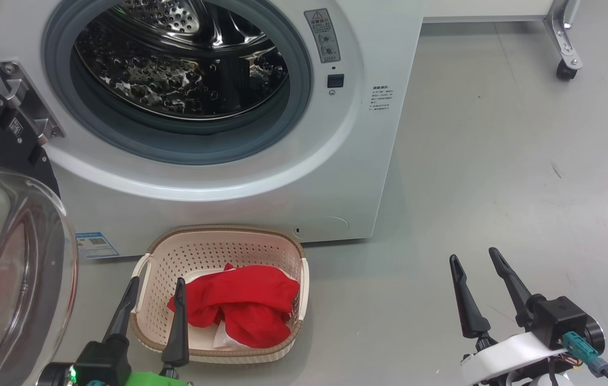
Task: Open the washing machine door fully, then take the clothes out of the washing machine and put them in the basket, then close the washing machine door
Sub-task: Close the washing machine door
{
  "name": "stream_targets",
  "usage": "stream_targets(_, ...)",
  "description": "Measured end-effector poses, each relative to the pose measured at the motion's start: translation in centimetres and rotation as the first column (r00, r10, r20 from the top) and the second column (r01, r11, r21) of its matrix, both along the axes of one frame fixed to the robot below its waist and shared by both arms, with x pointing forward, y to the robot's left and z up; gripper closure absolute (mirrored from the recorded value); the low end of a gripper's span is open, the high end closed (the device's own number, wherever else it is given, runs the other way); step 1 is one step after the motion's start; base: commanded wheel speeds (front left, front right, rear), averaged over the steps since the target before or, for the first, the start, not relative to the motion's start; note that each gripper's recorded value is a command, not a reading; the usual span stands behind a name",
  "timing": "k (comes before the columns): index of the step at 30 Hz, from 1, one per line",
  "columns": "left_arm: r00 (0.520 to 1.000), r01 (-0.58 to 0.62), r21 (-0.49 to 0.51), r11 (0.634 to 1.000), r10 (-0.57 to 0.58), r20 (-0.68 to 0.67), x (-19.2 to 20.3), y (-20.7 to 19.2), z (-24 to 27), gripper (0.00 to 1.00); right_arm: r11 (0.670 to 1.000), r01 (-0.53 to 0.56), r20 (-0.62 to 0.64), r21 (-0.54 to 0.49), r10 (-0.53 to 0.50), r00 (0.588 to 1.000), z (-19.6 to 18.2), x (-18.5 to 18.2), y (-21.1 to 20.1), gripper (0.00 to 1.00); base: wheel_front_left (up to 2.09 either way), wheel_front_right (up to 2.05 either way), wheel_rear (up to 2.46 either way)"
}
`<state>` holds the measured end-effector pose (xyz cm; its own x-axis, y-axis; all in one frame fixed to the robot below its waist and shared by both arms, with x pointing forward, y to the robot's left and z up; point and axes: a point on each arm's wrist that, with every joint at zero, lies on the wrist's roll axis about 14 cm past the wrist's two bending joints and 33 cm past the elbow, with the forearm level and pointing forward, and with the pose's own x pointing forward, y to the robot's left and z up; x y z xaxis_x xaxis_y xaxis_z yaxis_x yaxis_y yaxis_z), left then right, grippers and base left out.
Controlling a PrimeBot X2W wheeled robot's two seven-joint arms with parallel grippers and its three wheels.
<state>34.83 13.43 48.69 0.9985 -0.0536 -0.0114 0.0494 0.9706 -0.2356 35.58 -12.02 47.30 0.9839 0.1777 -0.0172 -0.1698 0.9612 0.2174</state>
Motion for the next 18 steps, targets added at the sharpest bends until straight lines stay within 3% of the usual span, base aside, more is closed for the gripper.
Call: stream_targets(18, 0.999, 0.012, 0.011, 1.000, -0.013, 0.032, -0.1, -0.5, 1.4, 0.00, 1.000, 0.010, 0.014, 0.001, -0.010, 1.000, 0.5, 0.0, -0.1, 0.00, -0.19, 0.19, 0.00)
